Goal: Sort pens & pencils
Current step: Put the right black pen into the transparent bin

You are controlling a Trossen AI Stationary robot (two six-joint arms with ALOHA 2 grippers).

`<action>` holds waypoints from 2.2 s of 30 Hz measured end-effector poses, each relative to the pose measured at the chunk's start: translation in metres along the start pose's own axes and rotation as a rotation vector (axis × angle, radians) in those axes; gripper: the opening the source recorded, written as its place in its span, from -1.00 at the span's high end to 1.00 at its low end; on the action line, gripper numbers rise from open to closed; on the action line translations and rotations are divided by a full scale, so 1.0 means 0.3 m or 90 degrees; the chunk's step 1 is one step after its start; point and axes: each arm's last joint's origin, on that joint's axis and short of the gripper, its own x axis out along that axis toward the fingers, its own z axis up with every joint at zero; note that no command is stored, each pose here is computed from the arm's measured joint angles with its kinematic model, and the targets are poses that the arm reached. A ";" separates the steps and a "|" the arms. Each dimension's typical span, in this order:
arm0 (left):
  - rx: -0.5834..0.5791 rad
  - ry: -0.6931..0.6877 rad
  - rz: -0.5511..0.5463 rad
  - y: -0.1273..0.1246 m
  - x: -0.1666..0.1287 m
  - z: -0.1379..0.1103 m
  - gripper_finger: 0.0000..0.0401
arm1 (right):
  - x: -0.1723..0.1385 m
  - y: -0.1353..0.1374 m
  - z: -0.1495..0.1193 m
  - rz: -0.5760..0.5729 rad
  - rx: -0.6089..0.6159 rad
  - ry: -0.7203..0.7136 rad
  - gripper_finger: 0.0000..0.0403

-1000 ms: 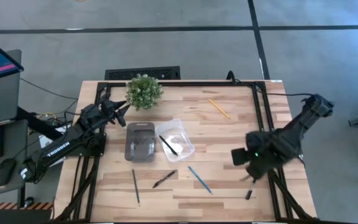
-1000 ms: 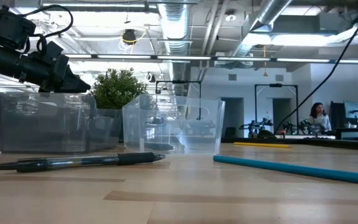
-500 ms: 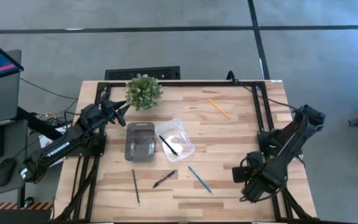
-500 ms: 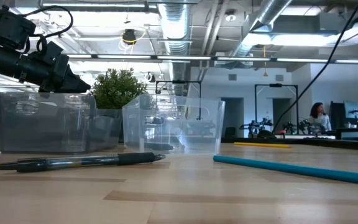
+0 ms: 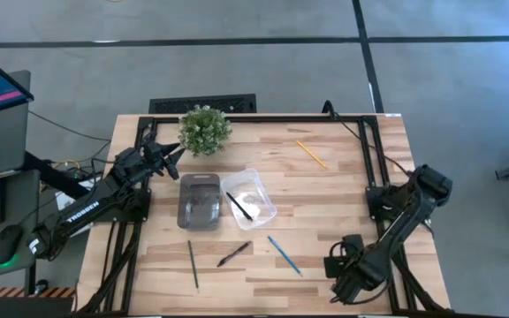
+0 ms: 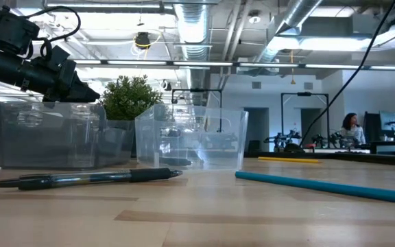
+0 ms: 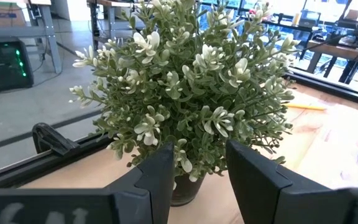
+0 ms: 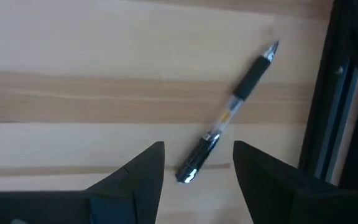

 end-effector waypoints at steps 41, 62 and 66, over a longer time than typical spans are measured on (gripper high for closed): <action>-0.012 0.000 0.000 0.000 0.000 0.000 0.33 | 0.195 0.025 -0.126 -0.005 -0.076 -0.065 -0.06; -0.031 0.000 0.000 0.000 0.000 0.000 0.33 | 0.198 0.030 -0.133 -0.005 0.074 -0.044 -0.06; -0.031 0.000 0.000 0.000 0.000 0.000 0.33 | 0.198 0.033 -0.132 -0.003 0.099 -0.042 -0.06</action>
